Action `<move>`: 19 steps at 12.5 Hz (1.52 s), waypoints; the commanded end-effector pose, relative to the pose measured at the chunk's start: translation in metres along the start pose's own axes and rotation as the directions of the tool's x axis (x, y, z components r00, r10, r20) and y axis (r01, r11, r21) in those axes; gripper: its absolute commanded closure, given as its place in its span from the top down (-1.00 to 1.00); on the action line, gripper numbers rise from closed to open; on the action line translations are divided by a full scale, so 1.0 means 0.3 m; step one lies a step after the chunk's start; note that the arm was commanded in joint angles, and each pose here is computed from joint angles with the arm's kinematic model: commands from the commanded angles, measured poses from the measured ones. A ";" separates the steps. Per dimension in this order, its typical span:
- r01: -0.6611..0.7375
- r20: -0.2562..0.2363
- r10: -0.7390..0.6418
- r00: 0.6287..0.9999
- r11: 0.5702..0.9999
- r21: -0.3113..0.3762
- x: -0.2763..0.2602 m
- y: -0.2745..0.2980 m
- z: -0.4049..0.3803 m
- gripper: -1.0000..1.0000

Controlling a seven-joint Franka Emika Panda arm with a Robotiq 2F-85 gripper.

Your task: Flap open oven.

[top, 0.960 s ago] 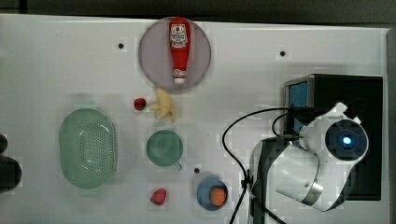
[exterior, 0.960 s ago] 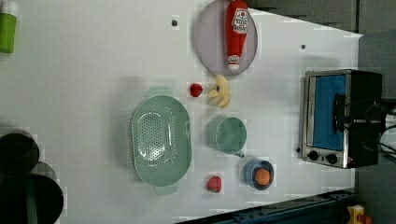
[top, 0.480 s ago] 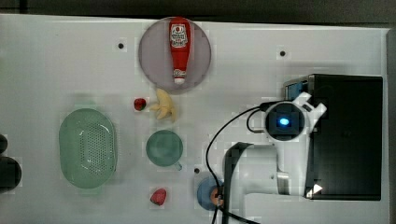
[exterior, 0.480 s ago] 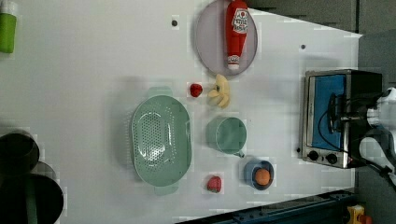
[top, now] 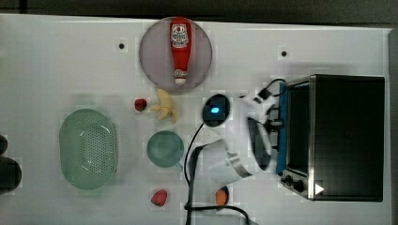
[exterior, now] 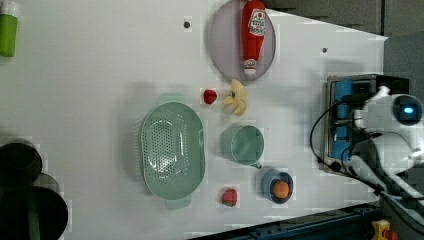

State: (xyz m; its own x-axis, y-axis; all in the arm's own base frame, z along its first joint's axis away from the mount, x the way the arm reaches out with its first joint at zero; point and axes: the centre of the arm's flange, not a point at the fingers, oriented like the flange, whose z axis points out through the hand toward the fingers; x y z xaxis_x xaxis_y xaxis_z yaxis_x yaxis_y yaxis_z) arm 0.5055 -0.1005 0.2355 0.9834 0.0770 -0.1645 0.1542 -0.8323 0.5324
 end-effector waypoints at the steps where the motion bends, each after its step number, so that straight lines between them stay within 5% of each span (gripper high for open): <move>1: -0.119 -0.006 0.119 0.993 0.988 -0.097 0.029 -0.241 0.027 -0.65; 6: -0.185 -0.068 0.173 0.983 0.941 -0.283 0.048 -0.476 0.150 -0.65; 12: -0.116 -0.069 0.097 0.993 0.929 -0.352 0.084 -0.611 0.235 -0.65; 16: -0.149 -0.125 0.113 0.986 0.931 -0.334 0.130 -0.619 0.139 -0.65; 19: -0.345 -0.202 0.303 0.931 0.912 -0.223 0.196 -0.496 -0.093 -0.65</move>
State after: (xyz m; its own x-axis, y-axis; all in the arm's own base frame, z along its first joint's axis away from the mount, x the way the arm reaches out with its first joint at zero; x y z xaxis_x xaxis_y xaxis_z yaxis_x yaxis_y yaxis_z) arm 0.5011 0.0256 0.0995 0.9986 -0.0230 -0.0474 0.0226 -0.6270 0.7787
